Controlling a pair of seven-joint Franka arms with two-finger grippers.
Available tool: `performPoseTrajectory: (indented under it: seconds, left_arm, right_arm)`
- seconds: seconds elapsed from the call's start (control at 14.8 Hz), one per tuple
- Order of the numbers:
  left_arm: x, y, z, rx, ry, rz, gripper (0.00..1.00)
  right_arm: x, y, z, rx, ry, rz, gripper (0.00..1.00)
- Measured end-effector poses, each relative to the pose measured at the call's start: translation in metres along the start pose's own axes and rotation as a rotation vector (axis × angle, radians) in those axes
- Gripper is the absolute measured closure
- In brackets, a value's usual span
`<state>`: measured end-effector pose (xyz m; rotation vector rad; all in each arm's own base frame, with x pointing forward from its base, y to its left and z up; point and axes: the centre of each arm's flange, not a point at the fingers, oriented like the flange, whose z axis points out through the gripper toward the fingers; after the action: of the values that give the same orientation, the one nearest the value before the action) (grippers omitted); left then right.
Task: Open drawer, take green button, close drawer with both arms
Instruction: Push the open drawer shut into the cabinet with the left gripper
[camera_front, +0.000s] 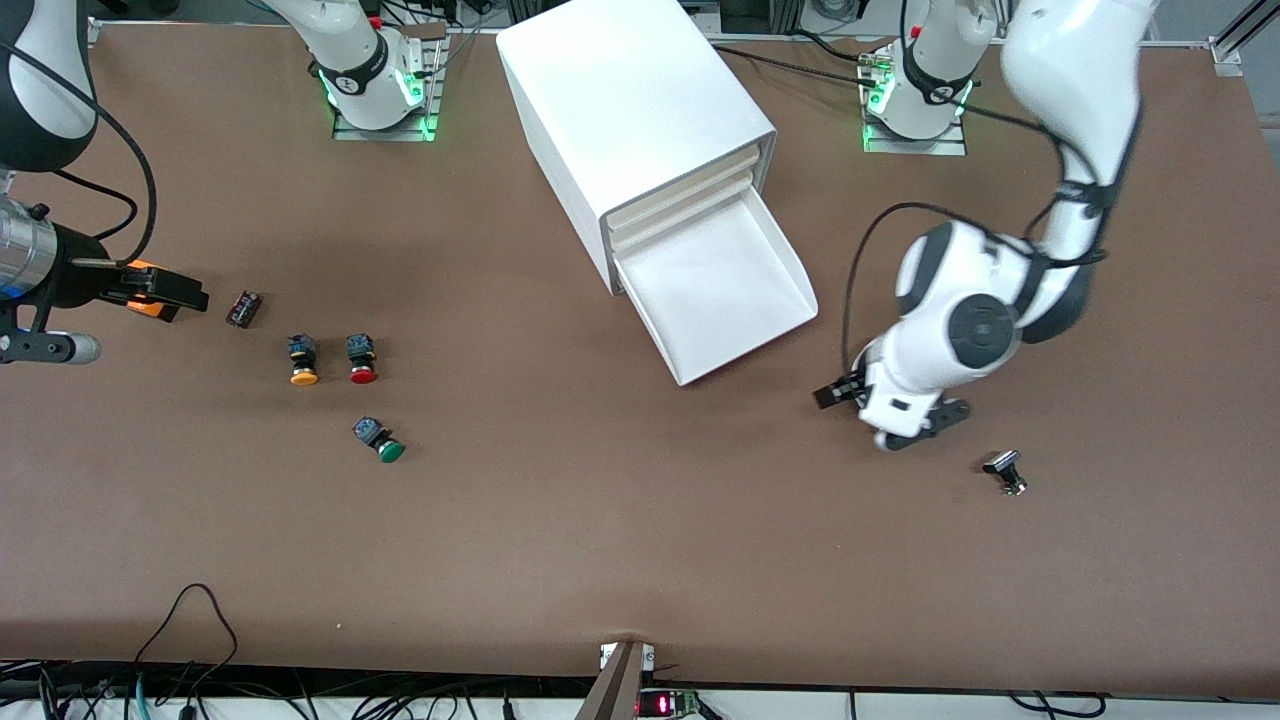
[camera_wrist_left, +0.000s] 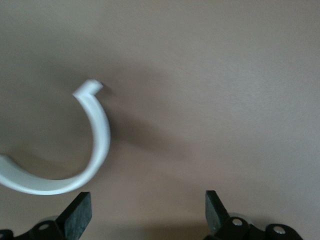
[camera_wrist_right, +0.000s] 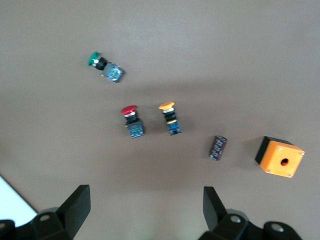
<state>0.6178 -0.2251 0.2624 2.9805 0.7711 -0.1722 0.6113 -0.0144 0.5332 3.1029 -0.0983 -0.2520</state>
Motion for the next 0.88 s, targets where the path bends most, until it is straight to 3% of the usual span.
performPoseTrajectory:
  seconds: [0.34,0.54,0.88]
  left_arm:
    - [-0.035,0.015,0.058,-0.040,0.034,-0.066,0.00]
    - [-0.059,0.022,0.069,-0.021,0.012,-0.070,0.00]
    - [-0.125,0.034,0.080,0.012,-0.058,-0.061,0.00]
  right_arm:
    - [-0.005,0.004,0.005,-0.021,-0.004,-0.030,0.00]
    - [-0.021,0.008,0.014,-0.013,0.062,-0.034,0.00]
    - [-0.044,0.014,0.005,-0.004,0.115,-0.031,0.00]
